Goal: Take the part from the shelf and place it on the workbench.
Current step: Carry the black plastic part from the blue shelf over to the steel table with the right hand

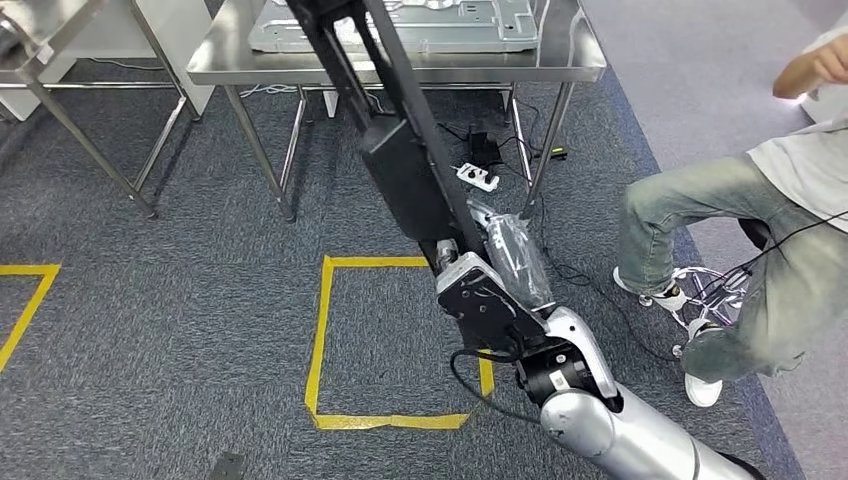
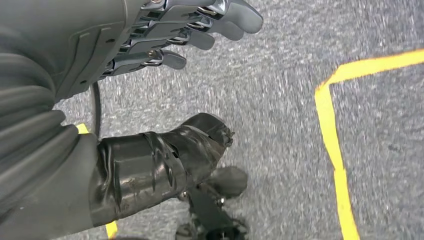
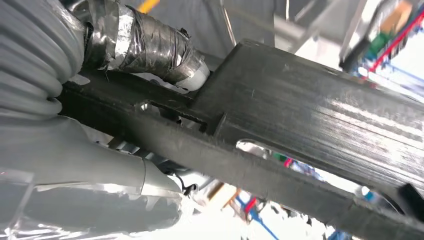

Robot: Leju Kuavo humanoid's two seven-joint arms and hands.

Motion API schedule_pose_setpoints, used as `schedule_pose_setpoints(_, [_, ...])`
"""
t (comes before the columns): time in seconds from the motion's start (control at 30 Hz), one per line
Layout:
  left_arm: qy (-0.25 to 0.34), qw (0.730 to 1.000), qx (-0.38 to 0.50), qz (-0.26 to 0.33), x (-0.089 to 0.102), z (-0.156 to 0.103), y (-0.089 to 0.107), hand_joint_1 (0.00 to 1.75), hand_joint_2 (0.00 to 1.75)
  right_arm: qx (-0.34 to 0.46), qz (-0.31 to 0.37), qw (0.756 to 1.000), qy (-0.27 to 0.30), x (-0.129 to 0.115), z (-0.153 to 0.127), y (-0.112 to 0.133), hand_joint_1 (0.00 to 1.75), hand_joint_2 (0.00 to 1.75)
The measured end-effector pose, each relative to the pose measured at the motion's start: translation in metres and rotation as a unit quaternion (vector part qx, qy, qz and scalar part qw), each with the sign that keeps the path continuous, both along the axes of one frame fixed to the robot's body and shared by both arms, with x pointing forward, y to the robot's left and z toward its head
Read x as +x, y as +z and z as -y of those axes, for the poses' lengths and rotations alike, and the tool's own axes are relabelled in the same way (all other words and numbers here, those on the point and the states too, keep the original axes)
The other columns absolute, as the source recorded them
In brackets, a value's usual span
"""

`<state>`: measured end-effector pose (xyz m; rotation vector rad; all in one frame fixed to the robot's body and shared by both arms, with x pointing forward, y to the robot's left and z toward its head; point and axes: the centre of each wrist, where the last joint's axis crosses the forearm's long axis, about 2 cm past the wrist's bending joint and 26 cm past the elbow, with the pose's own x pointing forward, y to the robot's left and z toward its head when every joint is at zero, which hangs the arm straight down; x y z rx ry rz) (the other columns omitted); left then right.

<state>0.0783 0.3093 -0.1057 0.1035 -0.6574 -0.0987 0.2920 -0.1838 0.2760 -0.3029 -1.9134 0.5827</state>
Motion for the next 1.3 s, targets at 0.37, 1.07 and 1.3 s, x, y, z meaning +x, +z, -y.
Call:
schedule_pose_setpoints(0.37, [0.003,1.000,0.000,0.001,0.001,-0.001,0.000,0.00,1.75,0.045,-0.011,0.999,0.012,0.003,0.001,0.000,1.73,1.75])
schedule_pose_setpoints(1.07, [0.001,1.000,-0.002,0.001,0.000,0.000,0.000,0.00,1.75,0.131,0.010,0.991,-0.006,0.007,0.013,0.007,1.73,1.75])
schedule_pose_setpoints(1.3, [0.003,1.000,-0.003,-0.004,-0.002,-0.001,0.000,0.00,1.75,0.126,-0.003,0.992,-0.032,0.009,0.022,0.006,1.73,1.75])
